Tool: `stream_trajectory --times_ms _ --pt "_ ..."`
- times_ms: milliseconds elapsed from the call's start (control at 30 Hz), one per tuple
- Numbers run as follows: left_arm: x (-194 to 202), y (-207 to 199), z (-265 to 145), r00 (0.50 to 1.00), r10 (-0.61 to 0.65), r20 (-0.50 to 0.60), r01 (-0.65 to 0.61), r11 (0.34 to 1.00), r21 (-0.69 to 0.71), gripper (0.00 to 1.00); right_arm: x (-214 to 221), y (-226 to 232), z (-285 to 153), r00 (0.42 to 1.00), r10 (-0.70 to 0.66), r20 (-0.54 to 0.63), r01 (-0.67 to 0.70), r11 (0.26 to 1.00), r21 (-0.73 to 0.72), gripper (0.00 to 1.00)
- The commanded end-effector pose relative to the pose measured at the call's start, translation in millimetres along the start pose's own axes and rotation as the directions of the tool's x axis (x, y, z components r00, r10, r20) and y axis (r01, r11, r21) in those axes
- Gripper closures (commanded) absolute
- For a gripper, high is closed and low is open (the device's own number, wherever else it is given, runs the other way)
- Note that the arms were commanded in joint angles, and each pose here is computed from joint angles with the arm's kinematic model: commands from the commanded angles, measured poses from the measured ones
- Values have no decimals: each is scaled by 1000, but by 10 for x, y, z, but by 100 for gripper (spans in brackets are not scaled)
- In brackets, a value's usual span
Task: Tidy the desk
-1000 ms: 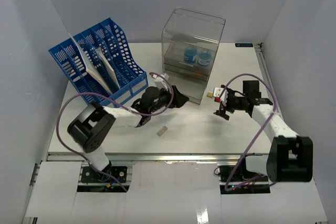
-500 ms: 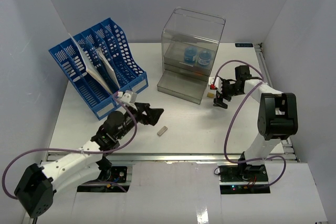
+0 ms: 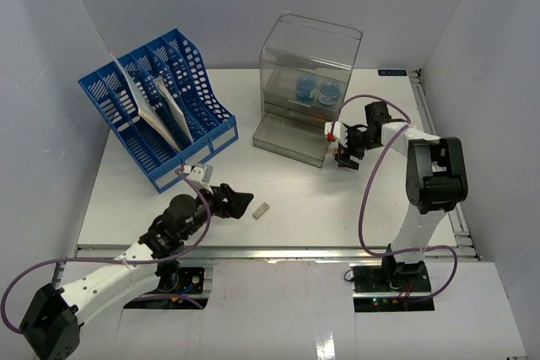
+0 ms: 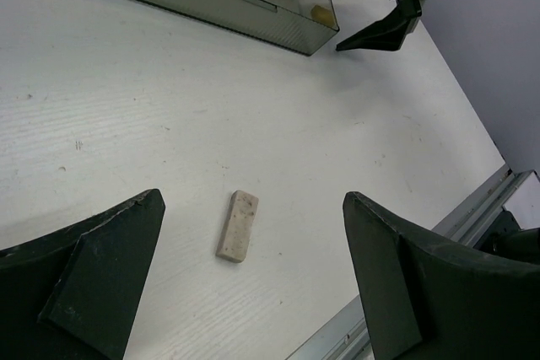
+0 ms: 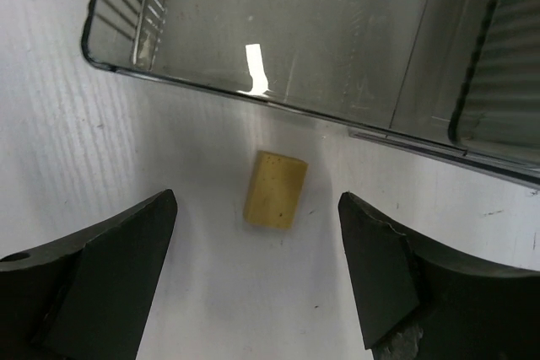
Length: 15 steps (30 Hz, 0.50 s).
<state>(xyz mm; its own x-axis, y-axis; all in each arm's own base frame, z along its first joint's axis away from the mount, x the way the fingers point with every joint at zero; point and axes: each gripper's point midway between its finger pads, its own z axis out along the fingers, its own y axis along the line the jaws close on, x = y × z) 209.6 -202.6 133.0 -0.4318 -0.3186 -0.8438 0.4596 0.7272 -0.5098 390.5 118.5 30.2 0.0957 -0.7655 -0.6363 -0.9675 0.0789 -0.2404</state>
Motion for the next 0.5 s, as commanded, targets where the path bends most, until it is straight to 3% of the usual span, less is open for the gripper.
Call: stream_trajectory --times_ms 0,100,200,300,467 --pt "105 46 -13 999 -27 -29 27 1000 -12 2 26 -112 57 1000 -1 -24 1 1000 8 26" --pt "165 88 -19 998 -34 -45 33 999 -27 2 51 -29 83 999 3 -35 -5 999 -41 53" --pt "237 186 -21 997 -67 -49 64 995 -72 2 110 99 89 998 11 -54 -16 996 -89 71" --pt "321 301 -28 990 -129 -50 122 984 -134 2 147 193 69 997 13 -71 -21 994 -108 82" --pt "405 246 -29 988 -129 -85 121 988 -95 2 61 298 -54 998 17 -62 -23 995 -98 92"
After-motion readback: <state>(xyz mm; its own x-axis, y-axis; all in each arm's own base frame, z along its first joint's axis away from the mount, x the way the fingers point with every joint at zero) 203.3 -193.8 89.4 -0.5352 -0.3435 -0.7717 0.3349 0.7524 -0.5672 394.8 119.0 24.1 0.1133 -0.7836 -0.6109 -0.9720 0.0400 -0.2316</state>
